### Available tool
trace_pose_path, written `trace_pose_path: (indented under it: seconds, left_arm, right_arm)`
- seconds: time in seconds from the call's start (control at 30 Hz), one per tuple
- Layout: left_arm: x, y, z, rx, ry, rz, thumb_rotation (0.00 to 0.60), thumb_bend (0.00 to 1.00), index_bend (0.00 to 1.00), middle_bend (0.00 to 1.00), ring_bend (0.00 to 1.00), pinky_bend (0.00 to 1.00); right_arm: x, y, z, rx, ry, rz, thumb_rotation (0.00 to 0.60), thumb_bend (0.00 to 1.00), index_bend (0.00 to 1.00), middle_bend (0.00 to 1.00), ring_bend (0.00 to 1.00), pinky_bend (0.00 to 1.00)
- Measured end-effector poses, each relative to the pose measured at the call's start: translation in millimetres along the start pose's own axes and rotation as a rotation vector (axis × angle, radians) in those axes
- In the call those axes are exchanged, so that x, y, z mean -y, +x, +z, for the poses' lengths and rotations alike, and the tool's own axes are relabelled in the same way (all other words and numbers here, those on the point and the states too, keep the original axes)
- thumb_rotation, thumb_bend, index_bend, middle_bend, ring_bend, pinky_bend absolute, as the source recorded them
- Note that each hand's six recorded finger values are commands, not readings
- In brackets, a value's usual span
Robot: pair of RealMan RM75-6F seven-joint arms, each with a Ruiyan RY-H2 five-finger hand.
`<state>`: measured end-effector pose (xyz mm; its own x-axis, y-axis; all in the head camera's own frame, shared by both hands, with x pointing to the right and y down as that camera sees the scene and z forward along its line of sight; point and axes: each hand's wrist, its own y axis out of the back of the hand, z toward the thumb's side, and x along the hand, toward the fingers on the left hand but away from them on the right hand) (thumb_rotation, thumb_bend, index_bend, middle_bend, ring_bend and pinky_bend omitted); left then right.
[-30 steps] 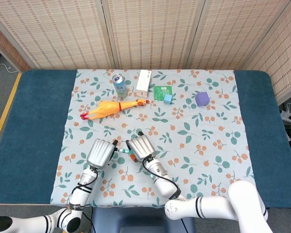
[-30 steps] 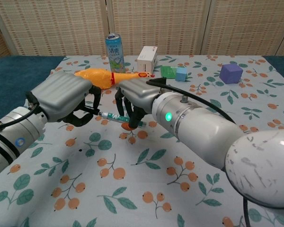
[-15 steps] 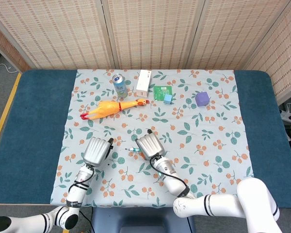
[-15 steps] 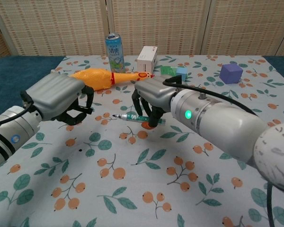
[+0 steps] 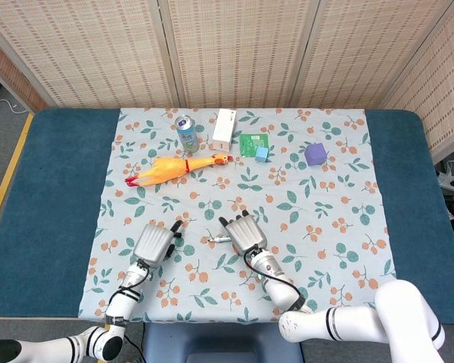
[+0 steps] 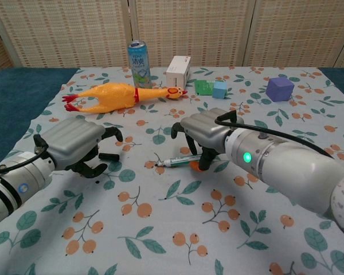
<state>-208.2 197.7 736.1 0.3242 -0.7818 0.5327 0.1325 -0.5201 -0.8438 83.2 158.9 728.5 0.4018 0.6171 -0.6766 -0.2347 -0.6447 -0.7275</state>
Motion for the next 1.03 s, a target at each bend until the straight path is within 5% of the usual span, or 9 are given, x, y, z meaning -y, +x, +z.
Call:
trace_pose_path:
  seconds: [0.23,0.37,0.43,0.53,0.7,0.93,1.03]
  left_arm:
    - [-16,-8,-3,0.01,-0.014,0.026,0.6,0.33,0.07,0.68,0.81,0.96]
    - [-38,-26,-19,0.014,-0.047,0.064,0.6,0.33,0.04,0.33,0.41,0.83]
    - [-45,-39,-31,0.013,-0.074,0.073,0.6,0.33,0.01,0.15,0.17,0.63]
    - [-50,-67,-54,0.011,-0.135,0.077,0.6,0.33,0.0,0.03,0.01,0.32]
    - [-44,-132,-111,-0.048,-0.219,0.079,0.6,0.34,0.0,0.0,0.0,0.09]
    - [-46,-193,-184,-0.165,-0.15,0.119,0.6,0.35,0.0,0.0,0.0,0.04]
    - [-52,-202,-193,-0.167,-0.162,0.135,0.6,0.35,0.0,0.0,0.0,0.04]
  right_arm:
    - [-11,12,-4,-0.007,-0.022,0.008,0.6,0.21,0.0,0.14,0.12,0.17]
    - [-22,33,-19,-0.001,-0.037,-0.008,0.6,0.19,0.0,0.04,0.01,0.05]
    - [-28,54,-35,0.013,-0.041,-0.023,0.6,0.18,0.0,0.01,0.0,0.01]
    - [-33,93,-67,0.052,-0.037,-0.063,0.6,0.18,0.0,0.0,0.0,0.0]
    - [-20,165,-130,0.177,-0.046,-0.171,0.6,0.18,0.0,0.0,0.0,0.0]
    - [-1,297,-222,0.419,0.008,-0.338,0.6,0.16,0.0,0.0,0.0,0.0]
    - [-6,321,-238,0.446,0.04,-0.36,0.6,0.15,0.0,0.0,0.0,0.0]
